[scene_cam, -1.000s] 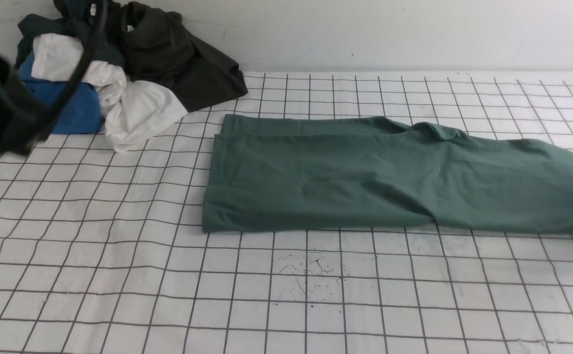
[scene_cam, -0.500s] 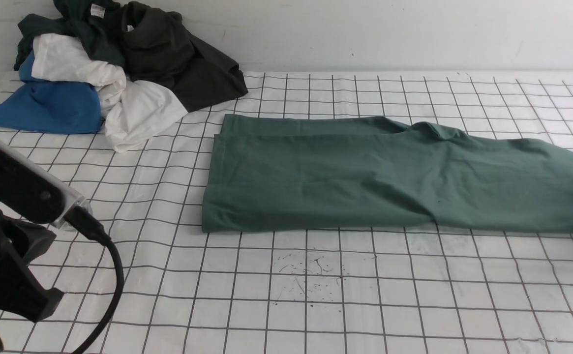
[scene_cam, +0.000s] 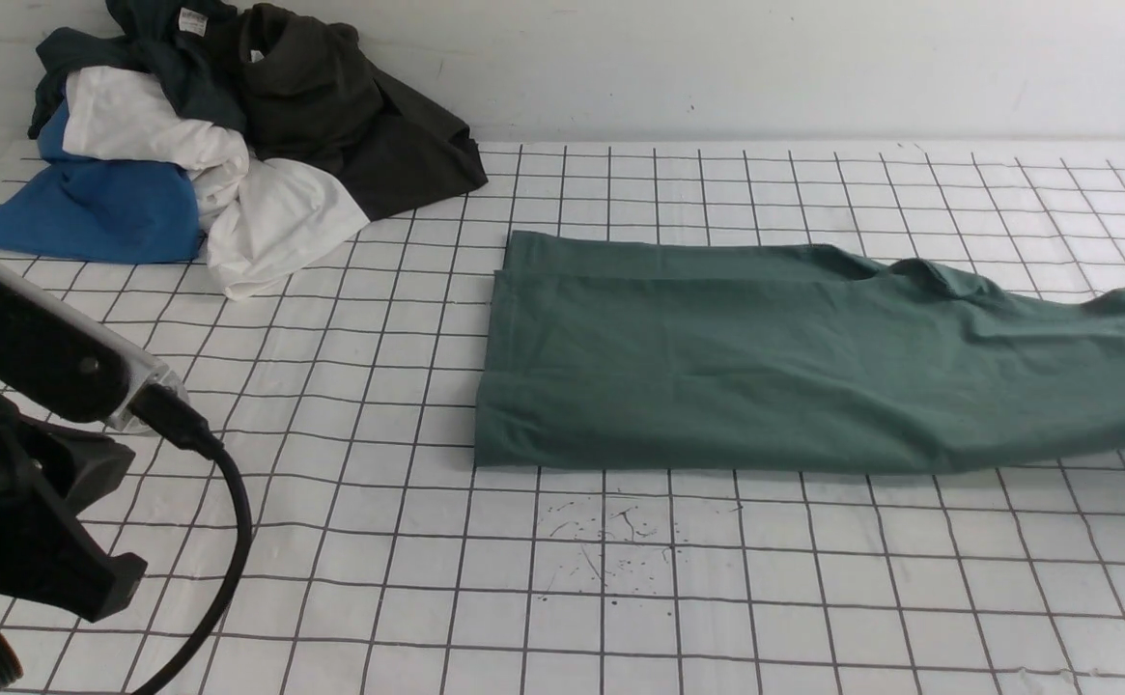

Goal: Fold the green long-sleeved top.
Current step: Use the right arm to drag the right edge of the fabric to the left and folds it over the left edge

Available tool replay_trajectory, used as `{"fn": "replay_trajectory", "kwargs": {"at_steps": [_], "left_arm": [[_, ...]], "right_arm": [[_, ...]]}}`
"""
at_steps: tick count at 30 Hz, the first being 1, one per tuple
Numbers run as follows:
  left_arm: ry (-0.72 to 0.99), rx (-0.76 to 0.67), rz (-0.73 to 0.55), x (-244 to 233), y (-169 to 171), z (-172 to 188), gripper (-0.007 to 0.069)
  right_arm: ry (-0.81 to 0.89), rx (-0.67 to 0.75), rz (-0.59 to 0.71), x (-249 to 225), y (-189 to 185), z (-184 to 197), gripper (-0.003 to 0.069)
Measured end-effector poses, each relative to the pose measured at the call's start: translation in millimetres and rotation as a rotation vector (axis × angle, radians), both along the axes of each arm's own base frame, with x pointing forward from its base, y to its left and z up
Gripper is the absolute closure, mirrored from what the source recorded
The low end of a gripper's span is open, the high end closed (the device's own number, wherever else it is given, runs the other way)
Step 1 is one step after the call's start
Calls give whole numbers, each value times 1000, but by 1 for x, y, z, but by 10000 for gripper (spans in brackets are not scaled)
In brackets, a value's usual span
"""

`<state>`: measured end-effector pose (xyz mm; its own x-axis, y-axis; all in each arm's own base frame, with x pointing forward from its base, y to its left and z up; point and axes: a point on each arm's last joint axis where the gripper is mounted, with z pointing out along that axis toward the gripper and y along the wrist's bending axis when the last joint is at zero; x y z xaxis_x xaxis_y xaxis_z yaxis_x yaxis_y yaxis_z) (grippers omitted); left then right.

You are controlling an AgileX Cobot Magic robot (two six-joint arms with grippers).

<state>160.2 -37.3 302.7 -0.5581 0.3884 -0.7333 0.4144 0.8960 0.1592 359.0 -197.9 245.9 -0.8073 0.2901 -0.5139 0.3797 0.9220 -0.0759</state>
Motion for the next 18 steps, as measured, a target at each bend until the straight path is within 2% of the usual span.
{"fn": "replay_trajectory", "kwargs": {"at_steps": [5, 10, 13, 14, 15, 16, 18], "left_arm": [[2, -10, 1, 0, -1, 0, 610], [-26, -19, 5, 2, -1, 2, 610], [-43, -28, 9, 3, -1, 3, 610], [-42, -32, 9, 3, -1, 3, 610], [-40, -45, 10, 3, -2, 3, 610], [-38, -55, 12, 2, -2, 3, 610], [-35, -67, 13, 2, -3, 4, 610]], "right_arm": [[-38, 57, 5, 5, 13, 4, 636], [-124, 78, 164, 25, 65, 32, 636], [-242, 76, 329, 42, 128, 69, 636], [-264, 77, 353, 45, 138, 76, 636], [-327, 107, 461, 52, 186, 91, 636], [-358, 129, 523, 54, 214, 98, 636], [-381, 161, 595, 55, 248, 101, 636]]}}
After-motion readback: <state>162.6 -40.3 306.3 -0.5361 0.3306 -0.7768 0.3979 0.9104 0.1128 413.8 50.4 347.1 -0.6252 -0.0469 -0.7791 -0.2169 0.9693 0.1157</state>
